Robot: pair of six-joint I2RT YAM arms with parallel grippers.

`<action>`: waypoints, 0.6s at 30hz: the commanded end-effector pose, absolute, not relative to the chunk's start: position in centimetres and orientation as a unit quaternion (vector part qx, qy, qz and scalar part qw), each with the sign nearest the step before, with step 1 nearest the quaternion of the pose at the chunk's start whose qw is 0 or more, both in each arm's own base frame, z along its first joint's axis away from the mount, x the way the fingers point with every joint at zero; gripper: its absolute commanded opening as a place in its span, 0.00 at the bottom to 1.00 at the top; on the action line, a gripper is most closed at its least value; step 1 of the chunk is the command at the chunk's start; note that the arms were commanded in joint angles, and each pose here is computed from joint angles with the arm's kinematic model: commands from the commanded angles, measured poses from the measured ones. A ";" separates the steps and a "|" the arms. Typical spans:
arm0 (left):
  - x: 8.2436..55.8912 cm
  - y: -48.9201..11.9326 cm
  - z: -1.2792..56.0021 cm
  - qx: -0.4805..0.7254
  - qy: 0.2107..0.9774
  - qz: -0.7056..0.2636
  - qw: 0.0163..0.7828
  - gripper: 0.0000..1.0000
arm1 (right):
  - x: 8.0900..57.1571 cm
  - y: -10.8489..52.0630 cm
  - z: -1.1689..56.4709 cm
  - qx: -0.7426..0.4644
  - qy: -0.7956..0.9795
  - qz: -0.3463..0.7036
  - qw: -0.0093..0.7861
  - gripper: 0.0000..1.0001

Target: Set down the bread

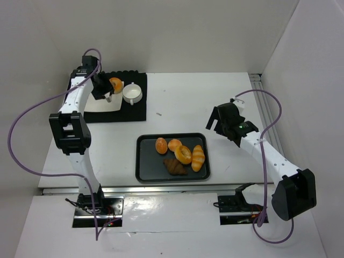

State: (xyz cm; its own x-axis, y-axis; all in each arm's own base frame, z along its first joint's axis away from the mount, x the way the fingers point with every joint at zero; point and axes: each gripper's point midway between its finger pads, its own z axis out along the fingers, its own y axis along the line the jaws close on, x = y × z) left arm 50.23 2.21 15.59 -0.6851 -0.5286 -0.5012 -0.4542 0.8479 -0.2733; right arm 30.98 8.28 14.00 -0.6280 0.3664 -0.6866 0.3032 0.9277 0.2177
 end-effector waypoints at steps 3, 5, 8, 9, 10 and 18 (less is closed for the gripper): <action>49.8 2.5 22.4 -0.246 0.894 -0.067 0.369 0.63 | 32.0 8.3 16.8 0.195 0.881 0.049 0.429 0.99; 49.5 2.3 24.0 -0.243 0.888 -0.065 0.385 0.62 | 32.0 8.3 16.8 0.195 0.881 0.049 0.429 0.99; 48.0 2.2 27.8 -0.242 0.868 -0.050 0.430 0.58 | 31.8 8.2 17.0 0.195 0.881 0.049 0.429 0.99; 47.0 2.0 30.3 -0.227 0.856 -0.047 0.461 0.58 | 31.8 8.2 17.3 0.199 0.878 0.053 0.432 0.99; 46.6 0.8 30.5 -0.209 0.858 -0.056 0.466 0.58 | 31.8 8.2 17.3 0.199 0.878 0.054 0.432 0.99; 47.3 -13.6 29.5 -0.040 0.874 -0.141 0.464 0.54 | 31.5 8.0 17.3 0.201 0.876 0.051 0.435 0.99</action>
State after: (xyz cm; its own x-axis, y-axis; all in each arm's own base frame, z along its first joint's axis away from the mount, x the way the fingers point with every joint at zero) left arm 45.72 -8.38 32.83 -0.4997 -0.3044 -0.8110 -0.0701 0.9474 -0.3123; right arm 30.94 7.84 15.06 -0.5953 0.3775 -0.7093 0.3131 0.9220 0.2278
